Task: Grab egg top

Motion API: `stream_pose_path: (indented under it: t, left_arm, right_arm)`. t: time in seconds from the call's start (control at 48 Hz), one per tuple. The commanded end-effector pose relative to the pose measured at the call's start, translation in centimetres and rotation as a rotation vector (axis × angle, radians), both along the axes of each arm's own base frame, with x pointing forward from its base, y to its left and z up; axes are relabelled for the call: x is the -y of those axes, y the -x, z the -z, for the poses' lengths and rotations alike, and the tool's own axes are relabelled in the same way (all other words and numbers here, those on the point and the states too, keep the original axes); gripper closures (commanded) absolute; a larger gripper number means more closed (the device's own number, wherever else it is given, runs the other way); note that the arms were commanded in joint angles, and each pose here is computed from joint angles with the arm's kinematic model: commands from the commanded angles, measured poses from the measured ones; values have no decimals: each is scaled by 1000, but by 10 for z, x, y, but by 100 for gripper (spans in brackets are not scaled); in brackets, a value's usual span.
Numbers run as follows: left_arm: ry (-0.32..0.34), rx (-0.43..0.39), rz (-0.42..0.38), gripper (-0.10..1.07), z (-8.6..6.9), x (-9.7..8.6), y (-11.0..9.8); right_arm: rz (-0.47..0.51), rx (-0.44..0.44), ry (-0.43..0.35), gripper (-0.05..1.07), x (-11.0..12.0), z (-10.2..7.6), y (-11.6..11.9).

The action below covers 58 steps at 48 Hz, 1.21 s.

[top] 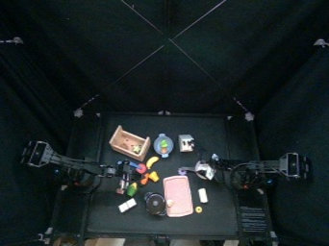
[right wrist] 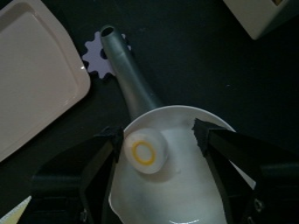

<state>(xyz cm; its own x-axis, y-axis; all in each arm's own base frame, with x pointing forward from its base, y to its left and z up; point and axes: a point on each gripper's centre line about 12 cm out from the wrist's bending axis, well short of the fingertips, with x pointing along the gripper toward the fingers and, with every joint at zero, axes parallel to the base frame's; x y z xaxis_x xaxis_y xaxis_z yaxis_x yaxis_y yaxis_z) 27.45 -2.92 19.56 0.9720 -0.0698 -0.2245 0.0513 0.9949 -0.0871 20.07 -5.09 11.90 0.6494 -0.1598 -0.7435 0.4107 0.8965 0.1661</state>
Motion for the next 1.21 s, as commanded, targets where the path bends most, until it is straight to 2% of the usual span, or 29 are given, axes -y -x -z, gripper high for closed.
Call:
stream_pose_path:
  t: [0.0,0.167,0.333,0.5,0.583,0.75,1.021,1.188]
  left_arm:
    - [6,27,-1,100,-7,1,-4]
    - [6,29,-1,100,-8,1,-5]
    - [6,30,-1,100,-8,1,-5]
    - [6,27,-1,100,-7,1,-4]
    - [5,24,-1,100,-6,1,-4]
    - [5,24,-1,100,-6,1,-4]
    - [5,21,-1,100,-5,1,-3]
    - [5,23,-1,100,-6,1,-3]
  right_arm:
    - [-8,40,15,7,1,-10,-9]
    - [-45,90,31,7,-3,-26,-23]
    - [-139,141,40,7,-21,-43,-44]
    - [-321,181,71,7,-59,-57,-68]
    - [-416,189,98,7,-79,-58,-79]
    - [-556,182,122,7,-117,-48,-106]
    - [-645,109,119,8,-153,-18,-145]
    - [-672,94,121,8,-167,-7,-161]
